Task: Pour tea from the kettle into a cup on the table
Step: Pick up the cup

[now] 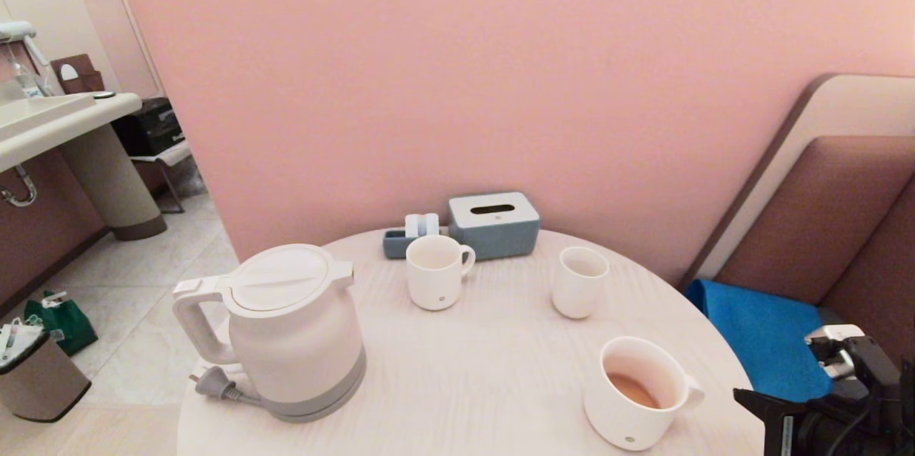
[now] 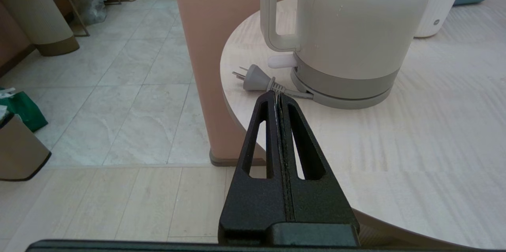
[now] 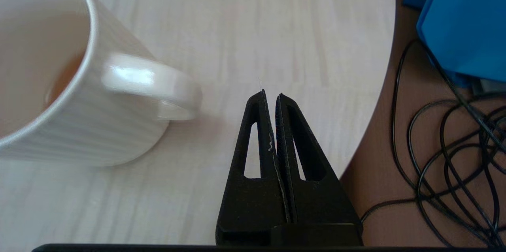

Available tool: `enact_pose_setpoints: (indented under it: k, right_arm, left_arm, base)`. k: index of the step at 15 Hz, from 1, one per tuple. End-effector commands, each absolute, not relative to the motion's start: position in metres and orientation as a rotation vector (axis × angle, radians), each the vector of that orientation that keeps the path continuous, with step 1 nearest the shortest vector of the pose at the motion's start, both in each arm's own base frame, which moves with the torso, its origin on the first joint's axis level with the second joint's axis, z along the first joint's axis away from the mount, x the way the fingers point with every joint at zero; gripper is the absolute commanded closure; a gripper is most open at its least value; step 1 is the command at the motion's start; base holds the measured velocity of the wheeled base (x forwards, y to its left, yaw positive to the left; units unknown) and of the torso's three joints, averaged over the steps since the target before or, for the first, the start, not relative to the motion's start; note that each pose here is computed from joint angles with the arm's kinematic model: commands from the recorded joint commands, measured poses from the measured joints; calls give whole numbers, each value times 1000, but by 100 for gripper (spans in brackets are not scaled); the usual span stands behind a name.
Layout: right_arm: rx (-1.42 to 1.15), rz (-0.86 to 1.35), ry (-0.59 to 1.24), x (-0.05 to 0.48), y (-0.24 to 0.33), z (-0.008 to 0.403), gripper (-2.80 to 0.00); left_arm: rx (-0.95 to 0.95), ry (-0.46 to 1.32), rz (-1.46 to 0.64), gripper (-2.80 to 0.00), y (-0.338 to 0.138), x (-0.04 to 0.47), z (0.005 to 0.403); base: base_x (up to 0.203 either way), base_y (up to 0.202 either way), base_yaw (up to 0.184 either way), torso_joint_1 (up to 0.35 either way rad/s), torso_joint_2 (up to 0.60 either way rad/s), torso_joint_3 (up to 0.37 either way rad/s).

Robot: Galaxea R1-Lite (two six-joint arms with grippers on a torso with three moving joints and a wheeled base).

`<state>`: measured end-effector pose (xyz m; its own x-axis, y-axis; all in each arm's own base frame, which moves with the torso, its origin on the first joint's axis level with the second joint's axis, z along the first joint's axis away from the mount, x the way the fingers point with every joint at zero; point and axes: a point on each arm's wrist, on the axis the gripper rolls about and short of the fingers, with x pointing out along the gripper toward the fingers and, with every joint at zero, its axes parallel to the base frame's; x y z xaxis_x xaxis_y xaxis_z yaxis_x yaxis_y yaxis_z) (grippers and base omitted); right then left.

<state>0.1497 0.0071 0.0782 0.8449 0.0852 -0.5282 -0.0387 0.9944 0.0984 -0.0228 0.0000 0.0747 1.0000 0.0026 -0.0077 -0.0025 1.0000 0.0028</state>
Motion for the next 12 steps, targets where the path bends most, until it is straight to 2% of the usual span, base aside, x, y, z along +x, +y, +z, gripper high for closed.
enact_pose_setpoints:
  k: [1, 7, 12]
  right_arm:
    - [84, 66, 564, 154, 7, 76, 0]
    - [-15, 44, 450, 202, -21, 53, 0]
    - [-24, 106, 410, 196, -51, 52, 0]
  left_arm:
    - [3, 9, 3, 0, 0, -23, 75]
    - [3, 9, 3, 0, 0, -23, 75]
    - [3, 9, 3, 0, 0, -23, 75]
  base:
    - [0, 0, 0, 0, 0, 0]
    - [0, 0, 0, 0, 0, 0]
    - [0, 0, 0, 0, 0, 0]
